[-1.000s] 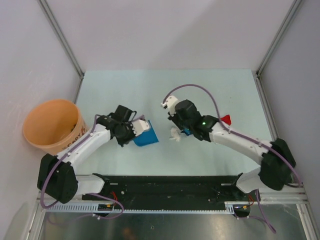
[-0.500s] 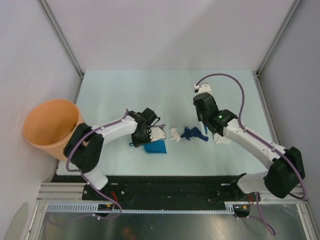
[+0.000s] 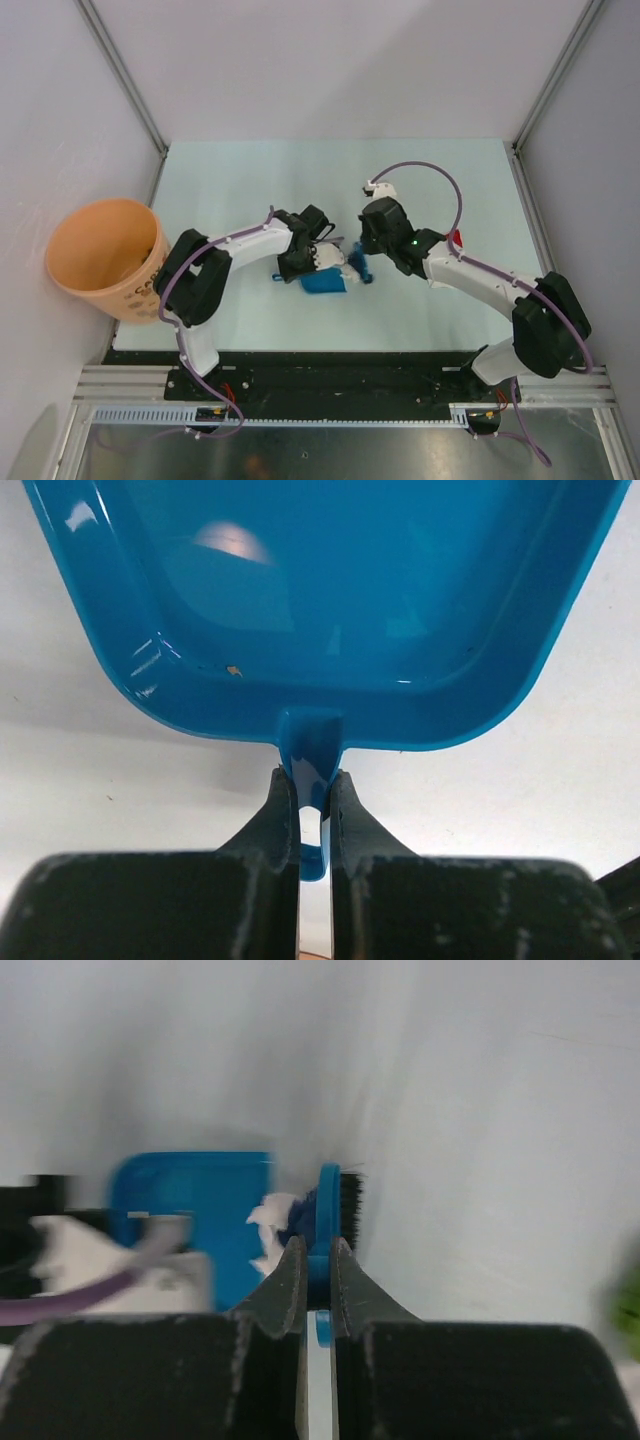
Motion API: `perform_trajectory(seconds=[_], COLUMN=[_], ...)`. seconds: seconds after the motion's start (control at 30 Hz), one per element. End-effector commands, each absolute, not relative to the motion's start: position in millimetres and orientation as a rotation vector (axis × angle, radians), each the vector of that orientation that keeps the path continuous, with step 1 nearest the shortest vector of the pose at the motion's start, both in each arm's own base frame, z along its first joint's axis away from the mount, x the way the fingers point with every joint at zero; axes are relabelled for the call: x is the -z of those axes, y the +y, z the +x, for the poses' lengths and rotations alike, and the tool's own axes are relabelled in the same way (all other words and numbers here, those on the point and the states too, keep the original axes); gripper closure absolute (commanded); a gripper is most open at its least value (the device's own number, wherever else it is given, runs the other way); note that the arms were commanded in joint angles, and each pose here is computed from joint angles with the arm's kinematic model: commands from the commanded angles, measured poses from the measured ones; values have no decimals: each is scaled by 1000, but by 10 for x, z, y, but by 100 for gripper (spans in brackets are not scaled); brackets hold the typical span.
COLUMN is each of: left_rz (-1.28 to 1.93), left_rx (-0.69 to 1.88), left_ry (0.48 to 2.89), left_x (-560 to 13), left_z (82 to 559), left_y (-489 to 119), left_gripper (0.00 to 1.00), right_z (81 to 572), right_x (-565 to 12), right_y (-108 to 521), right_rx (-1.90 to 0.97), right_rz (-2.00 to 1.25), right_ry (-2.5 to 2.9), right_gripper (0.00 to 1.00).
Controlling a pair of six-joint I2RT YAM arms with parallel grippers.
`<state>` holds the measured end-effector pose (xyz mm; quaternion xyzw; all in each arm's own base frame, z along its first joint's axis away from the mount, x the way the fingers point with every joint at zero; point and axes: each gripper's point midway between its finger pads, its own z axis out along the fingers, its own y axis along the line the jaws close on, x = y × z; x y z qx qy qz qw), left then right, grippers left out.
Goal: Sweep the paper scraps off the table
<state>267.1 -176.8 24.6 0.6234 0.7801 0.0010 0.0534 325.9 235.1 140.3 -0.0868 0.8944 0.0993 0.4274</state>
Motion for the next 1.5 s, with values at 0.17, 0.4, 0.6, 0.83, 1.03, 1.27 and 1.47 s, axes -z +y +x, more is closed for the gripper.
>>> perform_trajectory(seconds=[0.17,0.4,0.6,0.83,1.03,1.27,1.47], left_rz=[1803,1674,1611,1427,1189,854,519], left_rx=[225,583,644,690,649,666,665], left_ry=[2344,2209,2171,2193,2175,2088,1975], left_x=[-379,-785,-987,-1278,-1744,-2435,-3084], left_z=[2702,2680,2699,2892,3137,3221,3134], left_y=[-2077,-2340,-2357,-2309,-1939,-1318,-616], left_gripper=[100,100,100,100,100,100,100], right_z=[3032,3083,3140,3022,2846,2771,2753], right_x=[-2073,-2393,-2951,-3875,-4149,-4007,-3899], right_y=[3326,2880,2524,2098,1681,1476,1541], right_rx=[-840,-556,-333,-331,-305,-242,-266], right_rz=[-186,-210,-180,-105,-3,25,8], right_ry=[2054,1969,1855,1614,1554,1611,1651], right_gripper=[100,100,100,100,100,100,100])
